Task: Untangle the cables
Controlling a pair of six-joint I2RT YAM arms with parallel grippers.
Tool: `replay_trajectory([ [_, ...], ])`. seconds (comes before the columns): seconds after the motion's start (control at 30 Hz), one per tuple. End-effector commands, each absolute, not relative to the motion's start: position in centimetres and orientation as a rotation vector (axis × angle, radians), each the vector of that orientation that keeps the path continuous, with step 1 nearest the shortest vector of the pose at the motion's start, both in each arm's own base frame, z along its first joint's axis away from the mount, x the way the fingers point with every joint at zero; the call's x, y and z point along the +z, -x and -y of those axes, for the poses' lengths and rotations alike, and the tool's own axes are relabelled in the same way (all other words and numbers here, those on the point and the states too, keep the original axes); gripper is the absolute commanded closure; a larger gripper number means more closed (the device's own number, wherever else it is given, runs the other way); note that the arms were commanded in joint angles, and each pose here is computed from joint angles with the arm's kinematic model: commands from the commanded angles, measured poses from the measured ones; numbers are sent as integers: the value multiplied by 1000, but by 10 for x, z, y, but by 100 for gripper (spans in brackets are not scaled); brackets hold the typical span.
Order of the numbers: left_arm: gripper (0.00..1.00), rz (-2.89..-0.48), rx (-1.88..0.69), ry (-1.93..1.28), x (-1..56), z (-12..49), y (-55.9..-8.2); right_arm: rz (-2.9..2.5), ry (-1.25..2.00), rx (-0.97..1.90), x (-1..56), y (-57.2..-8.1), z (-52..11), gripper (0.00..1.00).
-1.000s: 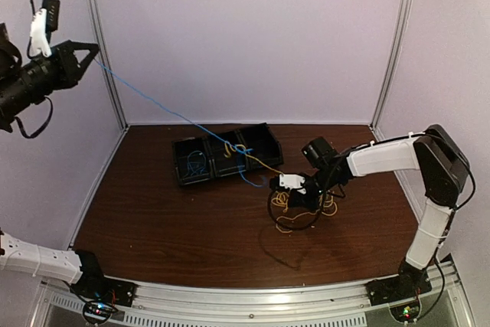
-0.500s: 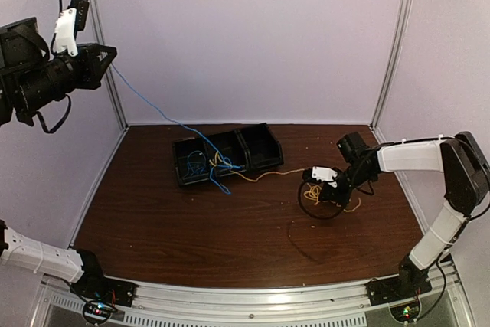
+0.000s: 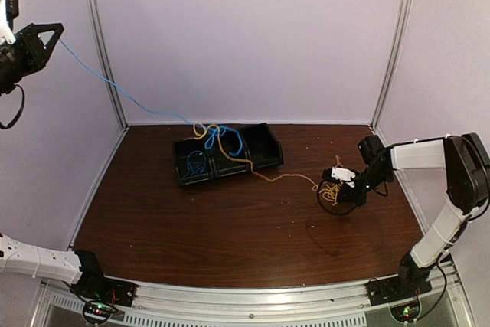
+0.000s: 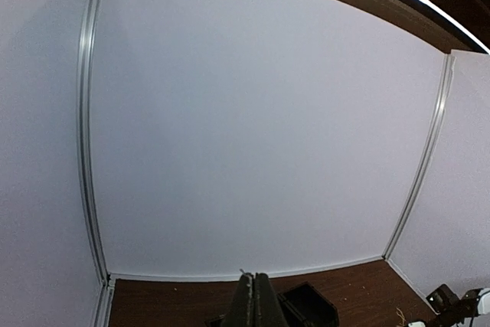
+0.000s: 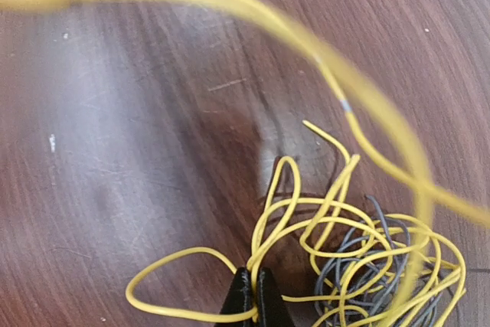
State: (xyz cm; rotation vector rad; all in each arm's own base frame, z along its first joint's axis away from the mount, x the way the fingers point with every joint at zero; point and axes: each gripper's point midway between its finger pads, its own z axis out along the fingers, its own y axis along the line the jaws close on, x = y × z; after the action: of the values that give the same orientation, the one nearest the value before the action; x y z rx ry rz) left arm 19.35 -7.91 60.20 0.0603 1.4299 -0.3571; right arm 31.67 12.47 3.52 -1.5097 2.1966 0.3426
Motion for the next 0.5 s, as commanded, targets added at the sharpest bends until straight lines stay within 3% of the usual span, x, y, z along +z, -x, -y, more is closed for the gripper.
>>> replay_trajectory([
  [0.0, 100, -1632, -377, -262, 522, 162, -235, -2117, 1560, 444, 57, -296, -136, 100],
  [0.1, 100, -1716, -471, -357, 468, 202, -243, -2077, 1612, 468, 70, -280, -137, 99],
  [0.27, 100, -1790, -617, -398, 401, 239, -245, -2042, 1672, 485, 82, -255, -140, 66],
  [0.37, 100, -1817, -652, -397, 381, 247, -246, -1994, 1705, 514, 95, -241, -157, 54],
  [0.47, 100, -1829, -672, -394, 371, 250, -245, -1886, 1743, 525, 112, -232, -191, 49],
])
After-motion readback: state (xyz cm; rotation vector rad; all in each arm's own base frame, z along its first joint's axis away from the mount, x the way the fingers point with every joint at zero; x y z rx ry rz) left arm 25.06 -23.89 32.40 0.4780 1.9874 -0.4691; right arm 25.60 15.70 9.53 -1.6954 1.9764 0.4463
